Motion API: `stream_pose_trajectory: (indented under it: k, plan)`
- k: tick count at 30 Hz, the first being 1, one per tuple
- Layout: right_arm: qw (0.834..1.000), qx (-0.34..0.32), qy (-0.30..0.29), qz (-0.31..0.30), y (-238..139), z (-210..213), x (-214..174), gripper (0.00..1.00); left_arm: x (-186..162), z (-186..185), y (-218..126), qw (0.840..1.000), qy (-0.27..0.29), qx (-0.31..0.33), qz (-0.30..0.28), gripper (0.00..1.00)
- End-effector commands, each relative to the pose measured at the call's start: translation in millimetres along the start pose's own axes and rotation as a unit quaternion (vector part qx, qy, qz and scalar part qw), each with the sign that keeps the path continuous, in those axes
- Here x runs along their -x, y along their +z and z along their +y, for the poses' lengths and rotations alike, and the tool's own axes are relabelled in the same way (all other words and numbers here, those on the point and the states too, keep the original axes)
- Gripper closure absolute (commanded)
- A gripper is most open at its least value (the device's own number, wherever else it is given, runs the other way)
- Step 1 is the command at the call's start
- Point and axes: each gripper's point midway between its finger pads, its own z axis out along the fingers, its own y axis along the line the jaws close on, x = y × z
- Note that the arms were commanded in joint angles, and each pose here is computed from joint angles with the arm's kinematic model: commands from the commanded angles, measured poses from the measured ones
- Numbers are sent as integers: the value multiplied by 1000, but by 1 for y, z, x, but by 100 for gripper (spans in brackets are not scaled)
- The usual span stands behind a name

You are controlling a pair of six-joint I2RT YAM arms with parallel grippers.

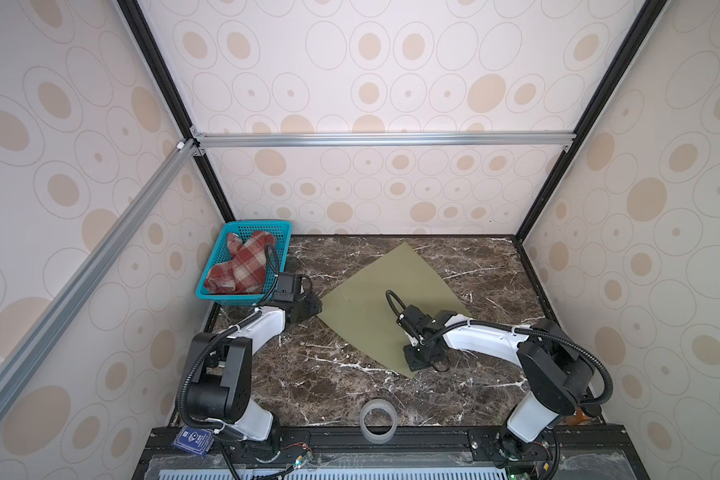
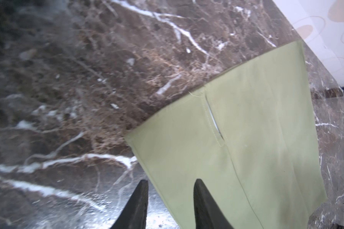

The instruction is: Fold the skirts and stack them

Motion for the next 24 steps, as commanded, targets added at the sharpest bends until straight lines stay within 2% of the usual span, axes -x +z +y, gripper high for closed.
stream_pose_trajectory:
  k: [1, 5, 18, 24]
  plan:
    - [1000, -9, 12, 19, -5, -7, -12, 100, -7, 15, -5, 1000, -17, 12, 13, 66]
    - [1000, 2, 15, 16, -7, -2, -7, 100, -8, 20, -3, 999, -39, -1, 11, 67]
    - [1000, 21, 16, 15, -7, 8, 3, 100, -15, 23, 18, 998, -59, -22, 21, 61]
    - [1000, 22, 16, 14, -7, 9, 5, 100, -9, 25, 20, 997, -70, -22, -1, 62]
